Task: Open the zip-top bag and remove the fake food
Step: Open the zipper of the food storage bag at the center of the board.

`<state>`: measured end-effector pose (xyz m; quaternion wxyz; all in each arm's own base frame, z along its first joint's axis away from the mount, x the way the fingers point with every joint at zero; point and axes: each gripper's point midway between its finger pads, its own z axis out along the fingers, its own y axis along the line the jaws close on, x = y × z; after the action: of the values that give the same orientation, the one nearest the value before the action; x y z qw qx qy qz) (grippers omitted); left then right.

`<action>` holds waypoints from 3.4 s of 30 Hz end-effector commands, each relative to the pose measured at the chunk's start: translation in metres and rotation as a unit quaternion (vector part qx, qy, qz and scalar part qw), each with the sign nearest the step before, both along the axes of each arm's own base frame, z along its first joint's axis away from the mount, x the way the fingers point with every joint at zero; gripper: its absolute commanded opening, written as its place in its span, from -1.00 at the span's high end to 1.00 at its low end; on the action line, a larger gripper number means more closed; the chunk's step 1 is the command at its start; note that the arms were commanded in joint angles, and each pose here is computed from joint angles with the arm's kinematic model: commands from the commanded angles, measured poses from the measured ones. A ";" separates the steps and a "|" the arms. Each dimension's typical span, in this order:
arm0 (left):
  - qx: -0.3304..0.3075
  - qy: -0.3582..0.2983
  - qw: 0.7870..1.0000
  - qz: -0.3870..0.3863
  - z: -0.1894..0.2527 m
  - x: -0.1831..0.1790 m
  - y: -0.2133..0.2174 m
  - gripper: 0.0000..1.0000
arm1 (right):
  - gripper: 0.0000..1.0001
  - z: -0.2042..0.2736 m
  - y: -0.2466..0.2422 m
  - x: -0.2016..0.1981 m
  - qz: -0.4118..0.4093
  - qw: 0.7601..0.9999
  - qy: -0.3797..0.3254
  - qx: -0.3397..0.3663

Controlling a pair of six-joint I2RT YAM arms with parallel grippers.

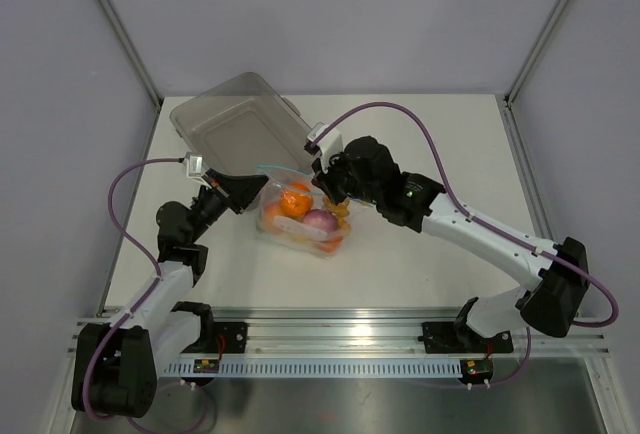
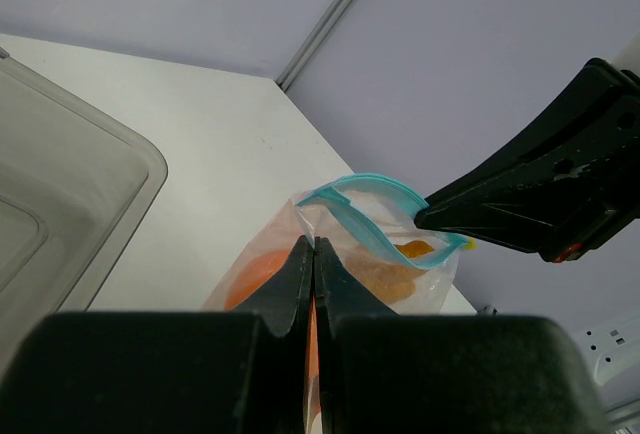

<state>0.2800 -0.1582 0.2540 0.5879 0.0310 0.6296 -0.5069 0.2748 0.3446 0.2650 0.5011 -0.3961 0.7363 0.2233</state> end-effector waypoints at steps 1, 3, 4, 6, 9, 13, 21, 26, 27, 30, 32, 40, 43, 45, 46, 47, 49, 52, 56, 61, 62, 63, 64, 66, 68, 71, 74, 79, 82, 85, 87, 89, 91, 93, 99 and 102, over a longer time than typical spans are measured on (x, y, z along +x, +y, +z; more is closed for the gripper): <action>-0.001 -0.040 0.999 -0.005 0.015 -0.005 0.000 1.00 | 0.98 0.025 -0.004 0.000 -0.004 0.999 -0.016 0.035; -0.002 -0.041 0.999 -0.004 0.016 -0.005 0.001 1.00 | 1.00 0.029 -0.008 -0.001 -0.012 0.999 -0.018 0.040; -0.003 -0.040 0.999 -0.004 0.015 -0.005 0.000 1.00 | 1.00 0.030 -0.011 -0.004 -0.012 0.999 -0.018 0.042; -0.002 -0.039 0.999 -0.003 0.015 -0.005 0.001 1.00 | 1.00 0.032 -0.016 -0.002 -0.026 0.998 -0.022 0.045; -0.004 -0.037 0.999 -0.003 0.015 -0.004 0.000 1.00 | 1.00 0.038 -0.026 -0.002 -0.044 0.997 -0.028 0.049; -0.006 -0.030 1.000 -0.004 0.015 -0.003 0.000 1.00 | 1.00 0.042 -0.037 -0.003 -0.065 0.996 -0.033 0.048; -0.011 -0.020 1.000 0.001 0.016 -0.002 0.001 0.66 | 1.00 0.053 -0.070 0.006 -0.138 0.988 -0.056 0.039; -0.010 -0.009 1.000 0.003 0.014 0.001 0.002 0.41 | 1.00 0.062 -0.095 0.014 -0.201 0.976 -0.076 0.033; -0.010 -0.007 1.000 0.003 0.014 0.002 0.001 0.40 | 1.00 0.066 -0.103 0.017 -0.221 0.971 -0.083 0.033; -0.008 -0.008 1.000 -0.006 0.014 0.001 -0.003 0.35 | 1.00 0.065 -0.107 0.018 -0.232 0.968 -0.086 0.031; -0.006 -0.007 1.000 -0.017 0.014 0.000 -0.010 0.29 | 1.00 0.062 -0.106 0.017 -0.229 0.970 -0.077 0.029; -0.018 0.078 0.997 -0.019 0.007 0.002 -0.032 0.33 | 1.00 0.032 -0.103 0.022 -0.260 0.965 -0.035 0.010; -0.024 0.101 0.994 -0.021 0.004 -0.005 -0.038 0.35 | 1.00 0.023 -0.100 0.022 -0.260 0.965 -0.021 0.004; -0.030 0.112 0.993 -0.017 0.005 -0.012 -0.040 0.35 | 0.99 0.019 -0.096 0.020 -0.256 0.967 -0.011 0.009; -0.033 0.112 0.993 -0.017 0.006 -0.016 -0.041 0.34 | 1.00 0.018 -0.095 0.020 -0.257 0.966 -0.006 0.011; -0.038 0.108 0.993 -0.015 0.009 -0.020 -0.040 0.33 | 1.00 0.014 -0.094 0.020 -0.256 0.967 -0.001 0.005; -0.044 0.107 0.993 -0.011 0.011 -0.026 -0.041 0.31 | 0.99 0.014 -0.091 0.020 -0.253 0.967 0.003 0.009; -0.047 0.100 0.994 -0.019 0.017 -0.037 -0.047 0.31 | 0.99 0.014 -0.089 0.020 -0.253 0.967 0.009 0.014; -0.075 0.130 0.988 -0.024 0.016 -0.040 -0.057 0.38 | 0.99 0.017 -0.088 0.018 -0.252 0.967 0.009 0.024; -0.088 0.182 0.978 -0.053 0.003 -0.039 -0.081 0.28 | 0.99 0.020 -0.089 0.017 -0.250 0.968 0.008 0.032; -0.088 0.183 0.977 -0.061 0.002 -0.040 -0.086 0.22 | 1.00 0.019 -0.089 0.017 -0.250 0.968 0.008 0.032; -0.081 0.187 0.976 -0.073 -0.001 -0.044 -0.096 0.17 | 0.99 0.019 -0.088 0.017 -0.248 0.968 0.009 0.034; -0.079 0.186 0.976 -0.079 -0.001 -0.046 -0.101 0.11 | 0.99 0.019 -0.087 0.017 -0.248 0.968 0.009 0.033; -0.073 0.191 0.975 -0.082 -0.006 -0.051 -0.112 -0.05 | 0.99 0.019 -0.087 0.017 -0.248 0.968 0.010 0.036; -0.069 0.190 0.976 -0.078 -0.008 -0.054 -0.119 -0.12 | 0.99 0.019 -0.087 0.018 -0.249 0.968 0.010 0.038; -0.064 0.191 0.977 -0.069 -0.012 -0.054 -0.125 -0.20 | 0.99 0.020 -0.085 0.017 -0.246 0.968 0.010 0.043; -0.072 0.195 0.975 -0.075 -0.014 -0.055 -0.128 -0.29 | 1.00 0.020 -0.086 0.017 -0.246 0.968 0.011 0.044; -0.073 0.213 0.973 -0.057 -0.019 -0.050 -0.128 -0.38 | 0.99 0.022 -0.086 0.016 -0.245 0.968 0.009 0.048; -0.091 0.266 0.960 -0.012 -0.027 -0.042 -0.123 -0.40 | 0.99 0.021 -0.085 0.016 -0.243 0.969 0.010 0.050; -0.102 0.304 0.947 0.020 -0.033 -0.034 -0.121 -0.41 | 1.00 0.023 -0.083 0.014 -0.239 0.970 0.011 0.053; -0.120 0.331 0.935 0.028 -0.035 -0.033 -0.124 -0.41 | 0.99 0.023 -0.083 0.015 -0.239 0.969 0.012 0.055; -0.121 0.334 0.935 0.025 -0.038 -0.033 -0.130 -0.49 | 0.99 0.023 -0.083 0.014 -0.237 0.970 0.011 0.056; -0.121 0.338 0.933 0.031 -0.041 -0.032 -0.134 -0.71 | 0.99 0.023 -0.083 0.013 -0.235 0.970 0.011 0.058; -0.120 0.339 0.932 0.038 -0.043 -0.032 -0.138 -0.82 | 0.99 0.024 -0.081 0.013 -0.231 0.971 0.010 0.062; -0.135 0.357 0.922 0.063 -0.048 -0.030 -0.146 -0.62 | 0.99 0.023 -0.078 0.012 -0.221 0.973 0.011 0.064; -0.141 0.371 0.915 0.066 -0.050 -0.028 -0.152 -0.57 | 0.99 0.024 -0.077 0.012 -0.220 0.973 0.012 0.066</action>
<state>0.2376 -0.3070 0.1799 0.3260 -0.2491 0.7548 -0.5118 0.2845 0.2636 0.2670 0.5294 -0.2020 0.8134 0.1313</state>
